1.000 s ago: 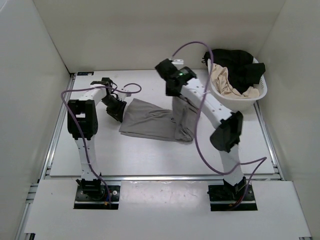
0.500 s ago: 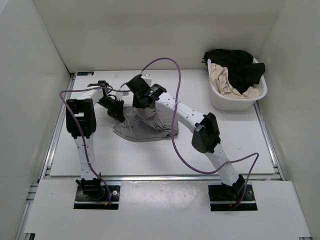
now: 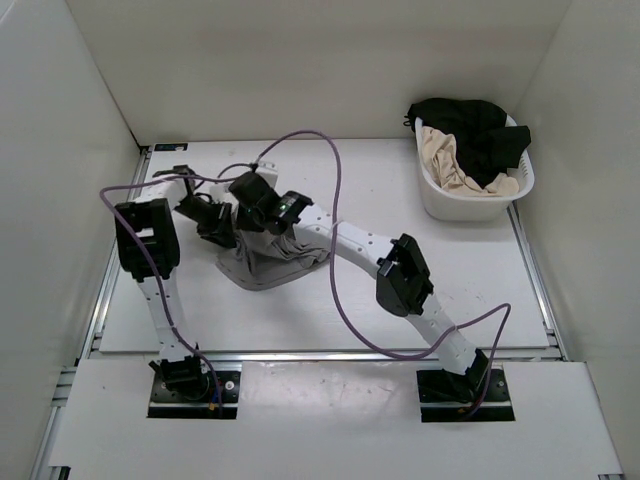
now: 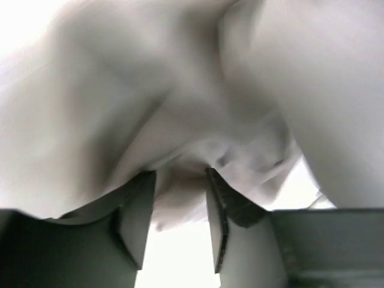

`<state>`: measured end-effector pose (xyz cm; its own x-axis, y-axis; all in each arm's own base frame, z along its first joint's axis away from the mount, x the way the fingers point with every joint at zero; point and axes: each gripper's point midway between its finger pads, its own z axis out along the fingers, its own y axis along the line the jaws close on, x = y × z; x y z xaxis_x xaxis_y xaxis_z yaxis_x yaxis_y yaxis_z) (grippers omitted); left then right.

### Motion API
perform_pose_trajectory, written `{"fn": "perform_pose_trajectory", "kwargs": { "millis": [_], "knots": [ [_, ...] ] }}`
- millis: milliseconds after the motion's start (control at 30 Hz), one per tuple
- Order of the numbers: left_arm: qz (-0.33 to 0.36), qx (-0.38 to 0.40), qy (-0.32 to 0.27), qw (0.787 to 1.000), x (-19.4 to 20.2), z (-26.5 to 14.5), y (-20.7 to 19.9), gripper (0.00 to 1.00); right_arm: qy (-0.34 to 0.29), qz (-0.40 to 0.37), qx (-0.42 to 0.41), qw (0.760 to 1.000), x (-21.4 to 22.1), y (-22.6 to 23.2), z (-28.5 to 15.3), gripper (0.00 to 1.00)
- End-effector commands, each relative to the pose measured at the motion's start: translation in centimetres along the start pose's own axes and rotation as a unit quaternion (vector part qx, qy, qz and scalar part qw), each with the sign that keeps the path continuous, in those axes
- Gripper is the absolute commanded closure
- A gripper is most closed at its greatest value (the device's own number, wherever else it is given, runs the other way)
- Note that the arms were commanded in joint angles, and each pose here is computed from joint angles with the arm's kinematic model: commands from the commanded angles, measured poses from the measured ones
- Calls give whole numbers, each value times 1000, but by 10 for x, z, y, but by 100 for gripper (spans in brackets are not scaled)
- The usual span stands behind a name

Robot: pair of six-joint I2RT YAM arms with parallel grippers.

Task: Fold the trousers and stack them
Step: Fold the trousers

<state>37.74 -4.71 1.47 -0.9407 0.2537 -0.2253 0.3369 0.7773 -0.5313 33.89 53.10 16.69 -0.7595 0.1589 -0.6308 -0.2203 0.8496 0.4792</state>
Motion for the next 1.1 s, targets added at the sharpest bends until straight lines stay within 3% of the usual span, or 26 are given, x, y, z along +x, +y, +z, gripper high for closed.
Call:
{"fn": "perform_pose_trajectory", "kwargs": {
  "millis": [0,67,167,233,333,367,467,533,567,600,633,700,733,800,833,1067],
  "knots": [
    [-16,-140,-6,990,19,-59,64,47,58,-48,4,997,67,6,2,65],
    [-23,-169,-30,985,19,-96,79,45,96,-91,-1,991,102,6,3,46],
    [-28,-186,-67,980,12,-134,91,45,109,-133,-21,985,117,12,-2,34],
    [-23,-160,-71,984,11,-146,74,42,88,-161,-54,982,98,28,-16,31],
    [45,-100,-94,990,-9,-157,28,34,26,-163,-40,986,51,33,-52,26],
    [62,-93,-85,990,-13,-149,13,32,-8,-157,-12,988,25,20,-69,24],
    [131,-73,-82,985,-19,-140,-24,30,-10,-116,47,992,-2,-30,-85,23],
    [188,-50,-57,979,-17,-118,-58,29,29,-62,101,993,8,-82,-101,26],
    [223,-33,-53,973,-17,-110,-73,26,23,-24,121,992,-11,-111,-114,26],
    [257,-8,-29,966,-11,-89,-96,21,50,0,172,984,15,-157,-112,28],
    [283,-5,-27,959,-11,-83,-108,17,48,33,192,980,7,-189,-113,28],
    [332,10,5,943,1,-54,-135,14,61,71,167,981,9,-210,-122,26],
    [365,-6,-9,931,-8,-48,-140,12,53,95,158,981,5,-232,-115,26],
    [382,-33,15,923,-1,-24,-142,12,54,110,111,986,-7,-231,-106,23],
    [396,-50,-3,917,-12,-20,-143,12,63,89,107,988,-8,-230,-99,23],
    [378,-134,30,916,-2,16,-117,18,98,99,65,988,-6,-223,-63,21]
  ]
}}
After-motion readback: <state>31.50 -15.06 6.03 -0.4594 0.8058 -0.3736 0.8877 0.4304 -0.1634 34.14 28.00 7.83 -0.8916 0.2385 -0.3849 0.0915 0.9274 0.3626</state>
